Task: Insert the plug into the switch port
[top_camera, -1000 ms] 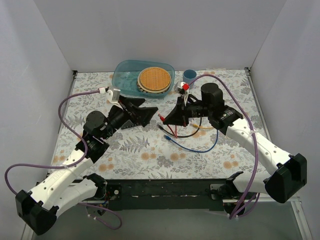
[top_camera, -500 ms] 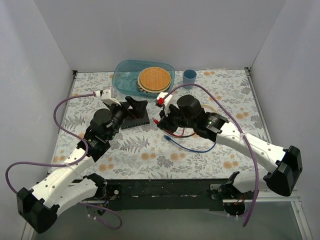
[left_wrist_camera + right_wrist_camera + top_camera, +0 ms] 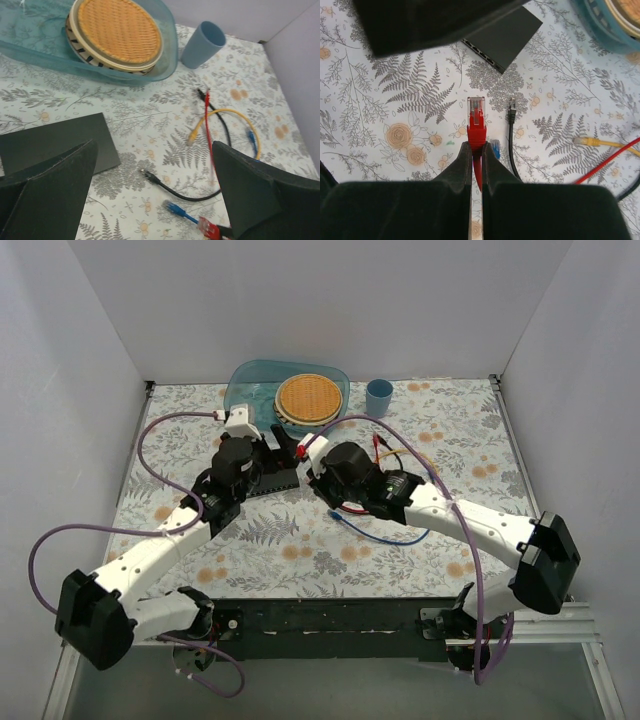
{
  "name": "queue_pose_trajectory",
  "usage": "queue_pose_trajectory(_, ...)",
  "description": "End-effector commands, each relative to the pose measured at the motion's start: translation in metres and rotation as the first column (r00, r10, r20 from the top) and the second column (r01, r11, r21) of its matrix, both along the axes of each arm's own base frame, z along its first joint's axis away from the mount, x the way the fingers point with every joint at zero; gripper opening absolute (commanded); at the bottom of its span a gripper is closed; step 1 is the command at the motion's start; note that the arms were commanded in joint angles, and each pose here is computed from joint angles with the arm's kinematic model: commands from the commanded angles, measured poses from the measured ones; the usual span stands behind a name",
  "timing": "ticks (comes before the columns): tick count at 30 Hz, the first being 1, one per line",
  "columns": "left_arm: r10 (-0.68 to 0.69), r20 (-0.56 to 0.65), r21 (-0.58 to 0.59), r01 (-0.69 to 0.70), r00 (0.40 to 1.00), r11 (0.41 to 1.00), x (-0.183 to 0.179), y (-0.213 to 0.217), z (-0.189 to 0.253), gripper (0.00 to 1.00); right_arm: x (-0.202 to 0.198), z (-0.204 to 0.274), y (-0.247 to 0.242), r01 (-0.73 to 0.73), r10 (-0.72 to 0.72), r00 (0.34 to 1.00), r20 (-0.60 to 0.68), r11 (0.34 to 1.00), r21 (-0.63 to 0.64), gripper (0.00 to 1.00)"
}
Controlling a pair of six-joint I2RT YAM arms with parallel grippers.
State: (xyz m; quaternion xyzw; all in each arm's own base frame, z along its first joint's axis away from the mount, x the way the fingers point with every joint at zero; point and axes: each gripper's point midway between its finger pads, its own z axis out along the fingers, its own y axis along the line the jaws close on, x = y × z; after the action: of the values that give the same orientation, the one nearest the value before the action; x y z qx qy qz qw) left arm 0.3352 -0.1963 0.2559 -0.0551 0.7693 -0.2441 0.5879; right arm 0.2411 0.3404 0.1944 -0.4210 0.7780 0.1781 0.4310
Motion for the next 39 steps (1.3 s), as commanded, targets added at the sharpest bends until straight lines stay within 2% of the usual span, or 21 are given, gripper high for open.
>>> queue_pose_trajectory(1, -0.013, -0.036, 0.036, 0.014, 0.999, 0.999, 0.025, 0.010, -0.014, 0.98, 0.004, 0.018, 0.032, -0.020, 0.022, 1.000, -0.014, 0.992, 0.122, 0.01)
queue_pose_trajectory(3, -0.001, -0.053, 0.008, 0.002, 0.999, 1.000, 0.039, 0.027, -0.023, 0.97, 0.005, 0.014, 0.036, -0.020, 0.024, 0.999, -0.028, 0.992, 0.124, 0.01)
queue_pose_trajectory(5, -0.052, -0.092, -0.019, 0.051, 0.994, 0.999, 0.047, 0.032, -0.038, 0.95, 0.006, 0.007, 0.039, -0.015, 0.020, 0.999, -0.040, 0.992, 0.123, 0.01)
queue_pose_trajectory(8, -0.053, -0.144, 0.016, 0.056, 0.988, 0.998, 0.062, 0.039, -0.059, 0.94, 0.008, -0.003, 0.042, -0.006, 0.016, 0.997, -0.072, 0.992, 0.125, 0.01)
queue_pose_trajectory(12, -0.061, -0.197, 0.037, 0.069, 0.979, 0.997, 0.084, 0.042, -0.087, 0.91, 0.003, -0.023, 0.050, -0.048, 0.079, 0.977, -0.200, 0.987, 0.155, 0.01)
queue_pose_trajectory(15, -0.083, -0.246, 0.042, 0.096, 0.966, 0.994, 0.100, 0.039, -0.111, 0.89, 0.005, -0.036, 0.050, -0.037, 0.071, 0.968, -0.239, 0.989, 0.142, 0.01)
queue_pose_trajectory(24, -0.049, -0.362, 0.101, 0.091, 0.931, 0.991, 0.126, 0.044, -0.175, 0.93, 0.002, -0.068, 0.042, -0.015, 0.037, 0.953, -0.300, 0.997, 0.075, 0.01)
queue_pose_trajectory(27, -0.054, -0.408, 0.106, 0.106, 0.911, 0.989, 0.120, 0.044, -0.190, 0.93, -0.001, -0.075, 0.038, -0.009, 0.027, 0.949, -0.314, 0.998, 0.058, 0.01)
queue_pose_trajectory(39, -0.180, -0.452, -0.081, 0.161, 0.874, 0.984, 0.064, 0.025, -0.182, 0.91, -0.002, -0.108, 0.024, 0.028, -0.043, 0.945, -0.324, 0.998, -0.049, 0.01)
